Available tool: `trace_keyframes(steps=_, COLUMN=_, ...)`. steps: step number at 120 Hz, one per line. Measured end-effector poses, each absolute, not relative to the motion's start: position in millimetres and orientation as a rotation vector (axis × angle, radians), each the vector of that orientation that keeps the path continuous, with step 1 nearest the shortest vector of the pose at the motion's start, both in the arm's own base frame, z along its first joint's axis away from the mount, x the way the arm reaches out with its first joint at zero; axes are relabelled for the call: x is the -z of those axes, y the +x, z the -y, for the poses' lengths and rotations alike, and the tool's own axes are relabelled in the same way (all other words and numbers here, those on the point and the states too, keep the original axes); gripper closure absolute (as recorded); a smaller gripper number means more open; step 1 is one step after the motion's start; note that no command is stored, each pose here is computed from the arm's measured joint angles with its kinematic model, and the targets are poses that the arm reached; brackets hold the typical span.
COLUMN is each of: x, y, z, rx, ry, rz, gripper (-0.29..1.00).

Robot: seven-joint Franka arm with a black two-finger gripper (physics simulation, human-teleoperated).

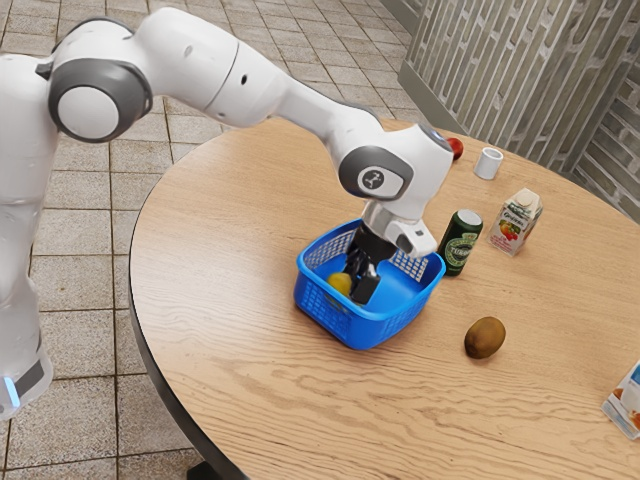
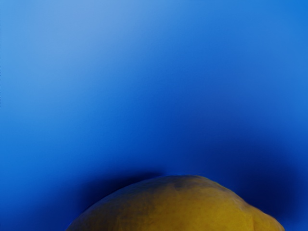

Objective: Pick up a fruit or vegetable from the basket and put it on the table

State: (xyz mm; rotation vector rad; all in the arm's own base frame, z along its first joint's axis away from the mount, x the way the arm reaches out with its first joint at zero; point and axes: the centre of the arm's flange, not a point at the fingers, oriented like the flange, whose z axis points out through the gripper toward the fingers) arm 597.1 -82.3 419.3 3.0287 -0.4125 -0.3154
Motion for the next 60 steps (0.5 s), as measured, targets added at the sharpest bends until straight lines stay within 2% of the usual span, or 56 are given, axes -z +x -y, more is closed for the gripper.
trace_keyframes(steps=18, x=-419, y=597, z=82, rx=0.315, ry=3.030, rz=0.411, gripper=0.17)
trace_keyframes(steps=34, x=-440, y=599, z=84, rx=0.287, ry=3.039, rz=0.425, gripper=0.26)
trace_keyframes(steps=46, x=-484, y=606, z=87, rx=0.219, ry=3.056, rz=0.445, gripper=0.28)
trace_keyframes(steps=60, x=-570, y=608, z=82, rx=0.065, ry=3.105, rz=0.459, gripper=0.27)
